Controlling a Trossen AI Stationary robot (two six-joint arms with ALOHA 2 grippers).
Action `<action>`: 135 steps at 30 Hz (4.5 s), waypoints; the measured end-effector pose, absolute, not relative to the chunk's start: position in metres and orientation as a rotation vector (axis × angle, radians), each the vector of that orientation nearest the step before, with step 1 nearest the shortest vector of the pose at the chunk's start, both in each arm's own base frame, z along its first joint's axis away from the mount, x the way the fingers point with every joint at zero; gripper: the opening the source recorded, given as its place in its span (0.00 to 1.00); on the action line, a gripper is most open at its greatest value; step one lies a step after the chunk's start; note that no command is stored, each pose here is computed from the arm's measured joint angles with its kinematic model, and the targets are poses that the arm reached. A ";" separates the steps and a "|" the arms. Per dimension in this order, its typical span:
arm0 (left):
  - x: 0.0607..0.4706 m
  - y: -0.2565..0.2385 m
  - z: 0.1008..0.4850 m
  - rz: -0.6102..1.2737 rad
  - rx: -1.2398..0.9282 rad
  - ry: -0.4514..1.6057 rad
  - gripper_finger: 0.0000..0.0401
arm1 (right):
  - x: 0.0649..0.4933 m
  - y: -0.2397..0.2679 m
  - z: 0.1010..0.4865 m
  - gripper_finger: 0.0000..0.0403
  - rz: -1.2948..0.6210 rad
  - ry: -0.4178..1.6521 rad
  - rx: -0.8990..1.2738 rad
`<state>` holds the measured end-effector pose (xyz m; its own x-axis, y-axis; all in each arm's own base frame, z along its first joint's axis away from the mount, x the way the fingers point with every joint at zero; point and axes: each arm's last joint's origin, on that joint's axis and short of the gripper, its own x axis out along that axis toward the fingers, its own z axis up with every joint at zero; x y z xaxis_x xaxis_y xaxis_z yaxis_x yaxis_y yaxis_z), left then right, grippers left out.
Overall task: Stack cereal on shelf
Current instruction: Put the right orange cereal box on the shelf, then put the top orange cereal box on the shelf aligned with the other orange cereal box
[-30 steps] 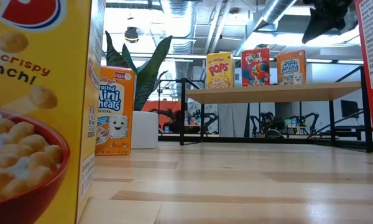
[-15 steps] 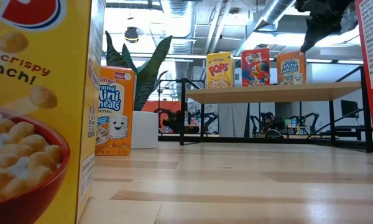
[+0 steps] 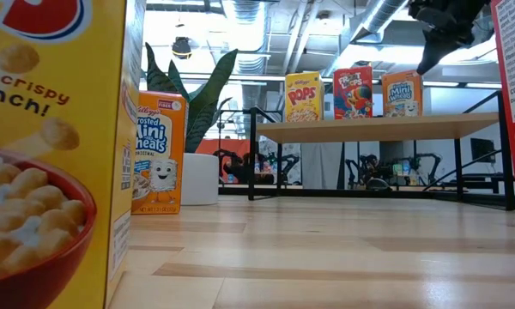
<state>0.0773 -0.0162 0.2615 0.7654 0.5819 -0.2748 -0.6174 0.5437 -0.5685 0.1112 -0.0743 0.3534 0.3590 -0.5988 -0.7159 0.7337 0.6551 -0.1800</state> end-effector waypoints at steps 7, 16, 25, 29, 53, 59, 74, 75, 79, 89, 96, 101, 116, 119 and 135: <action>0.077 -0.016 0.261 0.712 -0.695 0.057 0.73 | 0.109 -0.077 0.354 0.05 -0.917 0.842 0.163; 0.077 -0.016 0.261 0.713 -0.694 0.059 0.73 | 0.110 -0.074 0.355 0.02 -0.898 0.832 0.161; 0.077 -0.016 0.260 0.716 -0.687 0.065 0.73 | 0.110 -0.075 0.355 0.05 -0.922 0.840 0.135; 0.076 -0.016 0.260 0.719 -0.686 0.066 0.73 | 0.109 -0.077 0.355 0.02 -0.931 0.846 0.130; 0.077 -0.017 0.258 0.665 -0.714 0.134 0.73 | 0.142 -0.037 0.398 0.14 -0.188 0.529 0.347; 0.077 -0.018 0.258 0.645 -0.715 0.160 0.73 | 0.201 -0.003 0.395 0.36 0.002 0.468 0.178; 0.077 -0.019 0.256 0.608 -0.725 0.220 0.73 | 0.366 0.035 0.323 0.82 0.140 0.564 -0.076; 0.077 -0.019 0.256 0.610 -0.723 0.222 0.73 | 0.375 0.036 0.318 0.82 0.158 0.576 -0.095; 0.076 -0.019 0.255 0.613 -0.719 0.226 0.73 | 0.409 0.040 0.301 0.82 0.219 0.600 -0.141; 0.076 -0.019 0.254 0.607 -0.707 0.247 0.73 | 0.469 0.048 0.267 0.81 0.302 0.654 -0.189; 0.075 -0.019 0.252 0.591 -0.704 0.287 0.73 | 0.484 0.053 0.243 0.80 0.326 0.713 -0.182; 0.075 -0.019 0.252 0.592 -0.702 0.289 0.73 | 0.488 0.050 0.230 0.80 0.320 0.743 -0.174; 0.074 -0.018 0.251 0.600 -0.693 0.299 0.73 | 0.484 0.048 0.241 0.80 0.295 0.727 -0.160; 0.074 -0.018 0.251 0.600 -0.694 0.299 0.73 | 0.484 0.048 0.243 0.80 0.283 0.719 -0.166; 0.074 -0.018 0.251 0.602 -0.693 0.299 0.73 | 0.484 0.041 0.241 0.80 0.281 0.736 -0.156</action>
